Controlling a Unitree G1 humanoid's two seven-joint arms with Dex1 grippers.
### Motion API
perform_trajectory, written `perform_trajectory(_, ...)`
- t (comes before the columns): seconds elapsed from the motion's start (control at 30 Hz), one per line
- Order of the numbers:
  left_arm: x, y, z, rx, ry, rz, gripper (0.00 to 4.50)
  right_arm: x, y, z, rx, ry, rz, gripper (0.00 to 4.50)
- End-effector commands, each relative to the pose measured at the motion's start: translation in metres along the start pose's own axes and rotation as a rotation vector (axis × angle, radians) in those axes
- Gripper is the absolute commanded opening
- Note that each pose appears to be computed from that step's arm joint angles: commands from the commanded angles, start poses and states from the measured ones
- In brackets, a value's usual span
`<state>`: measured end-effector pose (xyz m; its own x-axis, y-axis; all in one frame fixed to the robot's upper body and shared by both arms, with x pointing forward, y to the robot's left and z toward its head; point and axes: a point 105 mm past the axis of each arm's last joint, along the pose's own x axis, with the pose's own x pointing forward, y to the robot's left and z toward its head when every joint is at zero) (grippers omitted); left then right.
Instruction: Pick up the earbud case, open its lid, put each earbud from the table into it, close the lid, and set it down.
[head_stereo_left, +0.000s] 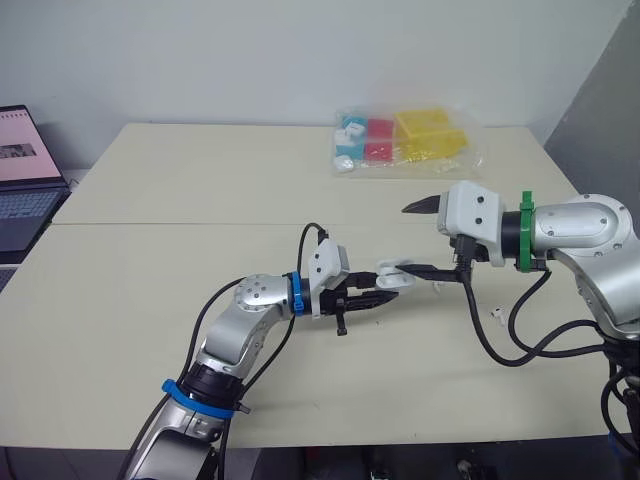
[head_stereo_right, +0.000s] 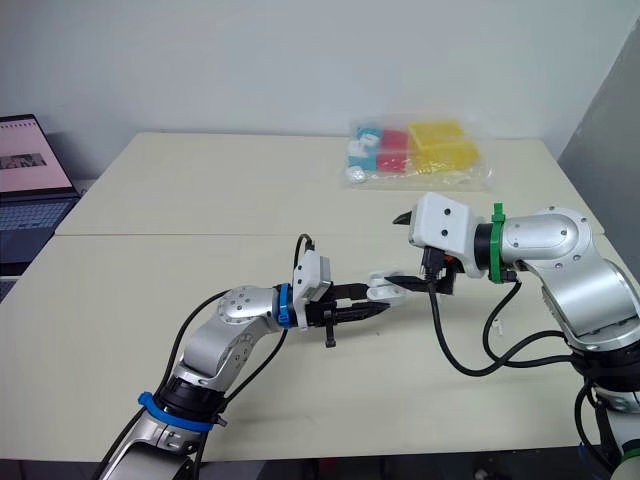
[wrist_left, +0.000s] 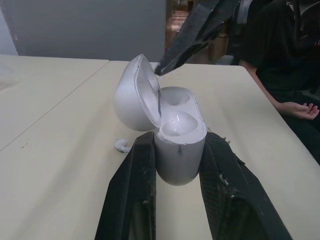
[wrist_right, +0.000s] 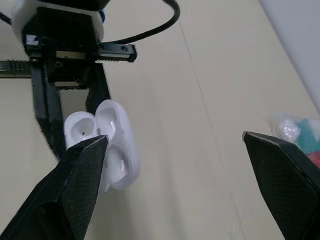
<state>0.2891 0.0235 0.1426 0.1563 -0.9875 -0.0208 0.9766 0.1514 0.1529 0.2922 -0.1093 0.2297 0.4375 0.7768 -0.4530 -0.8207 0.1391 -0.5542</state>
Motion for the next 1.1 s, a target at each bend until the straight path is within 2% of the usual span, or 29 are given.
perform_trajectory(0.03,0.001,0.002,0.015,0.062,-0.035,0.011,0.81,-0.02,-0.001,0.013,0.005,-0.036,-0.002,4.5)
perform_trajectory(0.1,-0.001,0.007,0.014,0.069,-0.035,0.042,0.81,-0.036,-0.006,0.01,0.07,-0.031,-0.039,4.5)
perform_trajectory(0.2,-0.007,0.011,0.013,0.083,-0.027,0.083,0.81,-0.064,-0.01,-0.013,0.187,0.044,-0.155,4.5)
perform_trajectory(0.43,-0.014,0.011,0.011,0.091,-0.005,0.102,0.81,-0.088,0.01,-0.088,0.469,0.292,-0.412,4.5)
perform_trajectory(0.57,-0.011,0.012,0.01,0.084,-0.005,0.116,0.81,-0.085,0.026,-0.13,0.658,0.383,-0.508,4.5)
perform_trajectory(0.67,-0.008,0.009,0.01,0.089,-0.007,0.106,0.81,-0.082,0.032,-0.149,0.723,0.398,-0.553,4.5)
perform_trajectory(0.87,-0.007,0.005,0.009,0.084,-0.008,0.104,0.81,-0.076,0.045,-0.169,0.822,0.378,-0.584,4.5)
perform_trajectory(1.1,-0.007,0.006,0.01,0.095,-0.006,0.103,0.81,-0.069,0.06,-0.188,0.827,0.398,-0.587,4.5)
